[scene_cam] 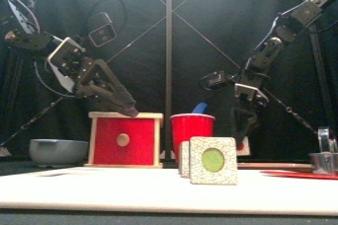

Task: Place sushi on board then cut the sushi with the knife then place the pieces on the plate
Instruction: Place the 4 sushi pieces on the plate

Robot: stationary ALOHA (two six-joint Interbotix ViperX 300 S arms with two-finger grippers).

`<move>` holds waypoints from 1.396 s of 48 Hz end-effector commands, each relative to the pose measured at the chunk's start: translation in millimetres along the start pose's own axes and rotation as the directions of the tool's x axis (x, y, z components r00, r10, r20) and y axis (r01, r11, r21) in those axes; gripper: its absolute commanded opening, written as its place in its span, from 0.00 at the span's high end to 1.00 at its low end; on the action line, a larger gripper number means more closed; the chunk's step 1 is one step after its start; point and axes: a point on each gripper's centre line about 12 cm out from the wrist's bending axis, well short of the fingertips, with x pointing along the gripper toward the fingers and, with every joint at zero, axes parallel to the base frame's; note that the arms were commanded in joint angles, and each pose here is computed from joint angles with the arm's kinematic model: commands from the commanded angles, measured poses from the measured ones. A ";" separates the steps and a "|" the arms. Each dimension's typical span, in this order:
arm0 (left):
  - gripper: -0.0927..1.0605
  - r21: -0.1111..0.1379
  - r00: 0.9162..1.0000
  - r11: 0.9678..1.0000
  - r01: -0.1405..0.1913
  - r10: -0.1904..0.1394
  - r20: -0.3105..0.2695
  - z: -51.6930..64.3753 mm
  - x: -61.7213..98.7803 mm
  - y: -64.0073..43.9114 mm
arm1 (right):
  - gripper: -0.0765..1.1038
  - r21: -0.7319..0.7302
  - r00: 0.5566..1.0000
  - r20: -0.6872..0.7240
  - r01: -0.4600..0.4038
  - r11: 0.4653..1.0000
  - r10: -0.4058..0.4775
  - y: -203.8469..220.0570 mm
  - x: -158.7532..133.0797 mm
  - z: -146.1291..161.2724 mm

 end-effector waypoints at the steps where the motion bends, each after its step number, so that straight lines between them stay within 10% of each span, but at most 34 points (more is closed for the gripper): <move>1: 0.14 -0.004 1.000 1.000 -0.002 0.002 0.025 7.9 1.8 0.5 | 0.27 0.003 0.999 0.031 0.008 1.000 -0.008 -4.9 -3.6 6.3; 17: 0.14 -0.008 1.000 1.000 -0.004 0.004 0.025 8.3 2.1 0.8 | 0.27 -0.003 0.997 0.074 -0.011 1.000 0.011 2.2 -17.8 13.2; 34: 0.14 -0.011 1.000 1.000 -0.005 0.005 0.025 7.9 1.8 0.9 | 0.27 -0.146 0.964 0.134 -0.209 0.967 0.228 97.0 -45.6 17.9; 67: 0.14 -0.009 1.000 1.000 -0.005 0.005 0.018 6.0 1.2 0.9 | 0.26 -0.197 0.916 0.147 -0.344 0.918 0.375 171.0 -14.7 16.9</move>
